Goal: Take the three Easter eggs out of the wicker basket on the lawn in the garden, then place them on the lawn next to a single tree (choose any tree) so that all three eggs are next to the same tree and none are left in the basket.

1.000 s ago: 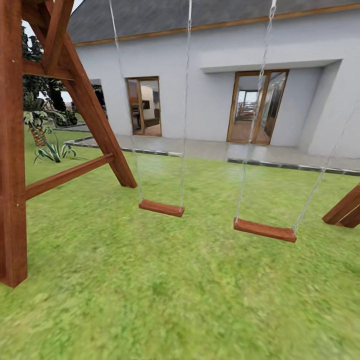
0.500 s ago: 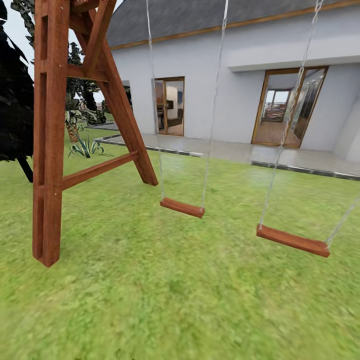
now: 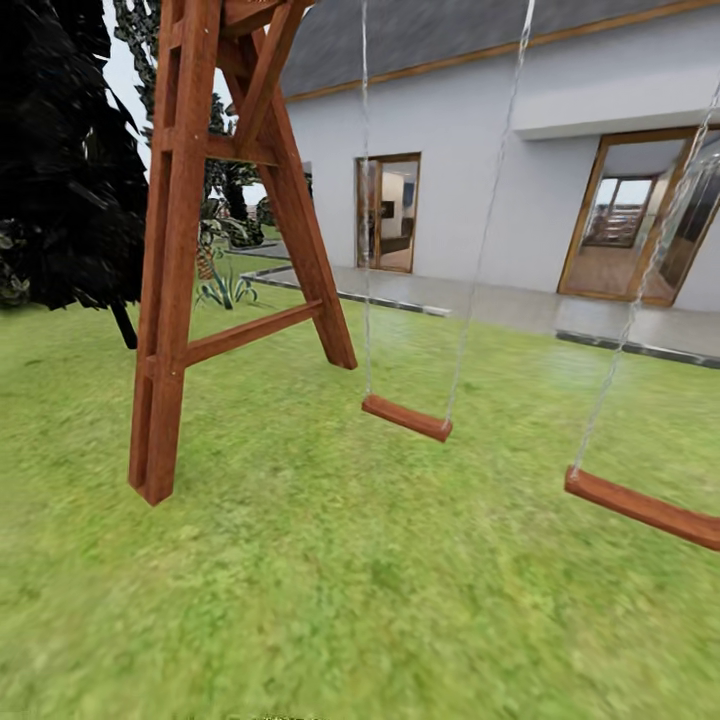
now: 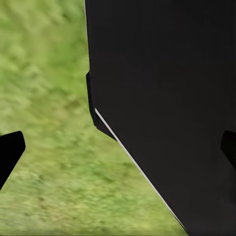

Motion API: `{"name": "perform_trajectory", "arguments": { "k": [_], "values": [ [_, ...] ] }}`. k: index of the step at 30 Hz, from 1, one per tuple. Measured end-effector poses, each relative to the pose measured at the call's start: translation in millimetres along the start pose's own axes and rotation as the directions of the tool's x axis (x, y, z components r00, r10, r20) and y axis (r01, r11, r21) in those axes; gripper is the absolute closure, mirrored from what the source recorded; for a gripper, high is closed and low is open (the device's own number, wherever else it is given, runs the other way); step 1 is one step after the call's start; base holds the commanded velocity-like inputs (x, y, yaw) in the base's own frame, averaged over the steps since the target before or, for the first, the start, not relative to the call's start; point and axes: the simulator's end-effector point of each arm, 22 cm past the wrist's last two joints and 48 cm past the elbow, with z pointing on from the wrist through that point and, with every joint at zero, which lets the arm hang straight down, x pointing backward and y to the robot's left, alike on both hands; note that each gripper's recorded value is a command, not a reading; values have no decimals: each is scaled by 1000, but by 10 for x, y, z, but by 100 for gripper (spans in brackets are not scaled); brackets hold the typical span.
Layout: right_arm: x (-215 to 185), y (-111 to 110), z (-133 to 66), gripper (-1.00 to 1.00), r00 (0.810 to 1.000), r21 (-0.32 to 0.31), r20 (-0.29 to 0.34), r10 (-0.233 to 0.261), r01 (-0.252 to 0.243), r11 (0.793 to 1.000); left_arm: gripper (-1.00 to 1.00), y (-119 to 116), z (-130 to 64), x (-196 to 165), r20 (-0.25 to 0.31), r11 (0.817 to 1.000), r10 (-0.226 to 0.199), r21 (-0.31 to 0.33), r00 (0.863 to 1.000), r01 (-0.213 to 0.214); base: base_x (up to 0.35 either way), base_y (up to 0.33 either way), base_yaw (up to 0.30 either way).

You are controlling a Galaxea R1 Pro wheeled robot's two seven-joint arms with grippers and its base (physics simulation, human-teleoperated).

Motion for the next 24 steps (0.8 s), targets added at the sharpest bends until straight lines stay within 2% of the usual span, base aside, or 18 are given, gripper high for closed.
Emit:
{"name": "perform_trajectory", "arguments": {
  "k": [24],
  "values": [
    [0,1,0,-100,1000,0,0,1,-1,1000,-100,8,0,0,0,1000,-2,-1,1000,2,0,0,298]
  ]
}}
